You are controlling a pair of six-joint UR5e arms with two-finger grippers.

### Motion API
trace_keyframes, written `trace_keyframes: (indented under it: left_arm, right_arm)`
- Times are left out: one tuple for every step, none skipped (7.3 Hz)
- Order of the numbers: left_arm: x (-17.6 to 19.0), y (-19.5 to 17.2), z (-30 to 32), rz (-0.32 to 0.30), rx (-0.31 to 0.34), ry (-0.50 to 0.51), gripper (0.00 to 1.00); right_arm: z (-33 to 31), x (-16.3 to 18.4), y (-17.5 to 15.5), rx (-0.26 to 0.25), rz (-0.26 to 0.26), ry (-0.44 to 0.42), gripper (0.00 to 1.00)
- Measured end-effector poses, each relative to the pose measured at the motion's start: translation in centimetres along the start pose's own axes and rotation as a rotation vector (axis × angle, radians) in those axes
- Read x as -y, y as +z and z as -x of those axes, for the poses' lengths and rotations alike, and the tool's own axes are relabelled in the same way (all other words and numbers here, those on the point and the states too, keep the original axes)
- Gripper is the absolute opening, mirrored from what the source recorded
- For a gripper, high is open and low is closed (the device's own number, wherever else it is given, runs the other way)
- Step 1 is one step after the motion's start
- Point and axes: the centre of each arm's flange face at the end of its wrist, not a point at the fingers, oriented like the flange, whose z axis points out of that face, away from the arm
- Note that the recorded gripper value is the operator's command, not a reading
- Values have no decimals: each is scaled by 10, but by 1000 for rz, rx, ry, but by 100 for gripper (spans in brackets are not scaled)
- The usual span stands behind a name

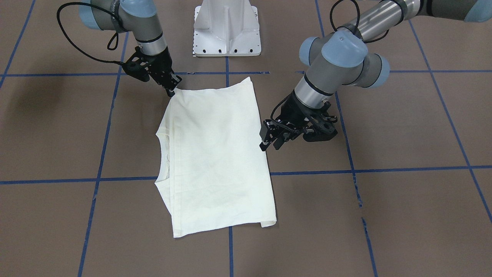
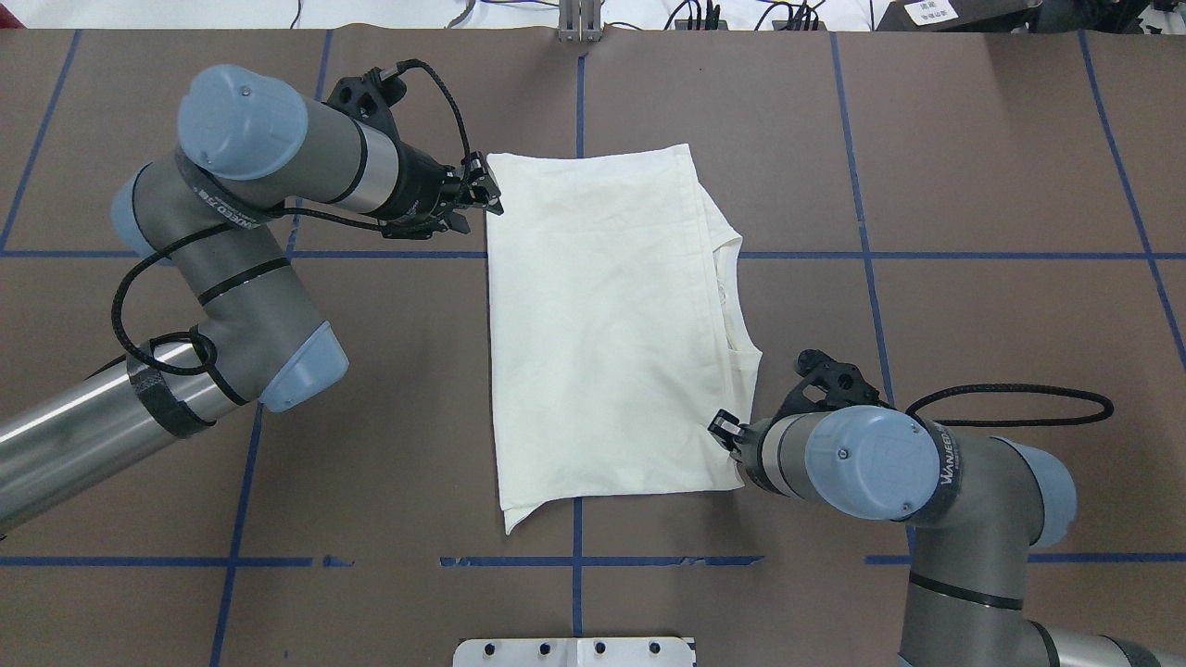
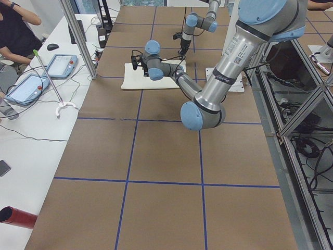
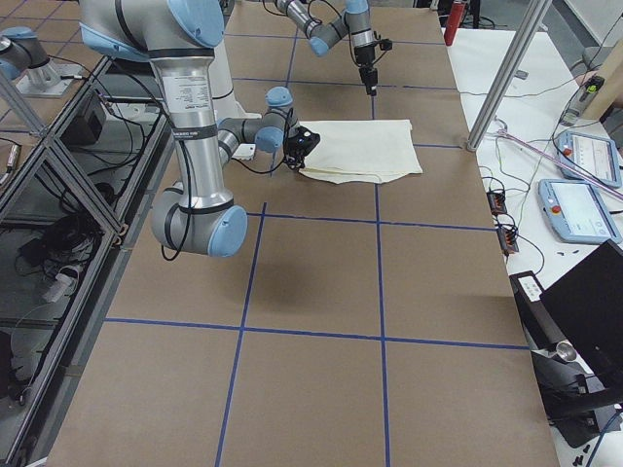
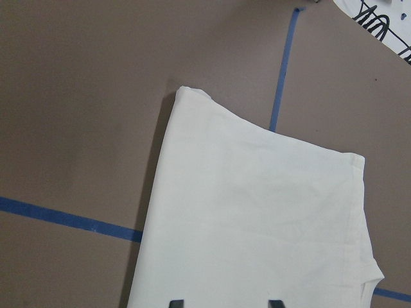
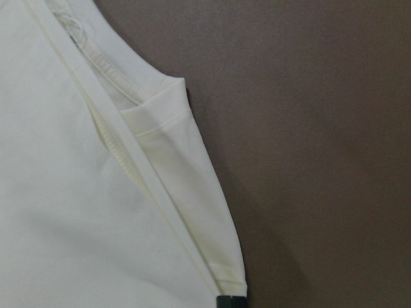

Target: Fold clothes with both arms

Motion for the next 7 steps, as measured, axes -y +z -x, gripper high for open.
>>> trace_keyframes:
  left_arm:
    - [-20, -1, -2, 18, -12, -33, 53]
    - [-40, -2, 2, 29, -18, -65, 54]
    - [-49, -2, 5, 30, -18, -79, 54]
    - [-53, -2, 9, 29, -16, -85, 54]
    - [-53, -1, 11, 27, -13, -88, 54]
    - [-53, -1, 13, 27, -11, -89, 54]
    - [-54, -1, 13, 27, -10, -90, 54]
  right_arm:
    - [-2, -6, 0, -4, 5, 5, 0]
    - [-3, -13, 2, -9, 9, 8, 8]
    - [-3, -15, 4, -11, 8, 11, 40]
    - [-3, -13, 5, -11, 3, 13, 56]
    - [-2, -11, 7, -9, -10, 14, 60]
    - [1, -8, 12, -5, -35, 14, 67]
    - [7, -5, 16, 1, -56, 15, 71]
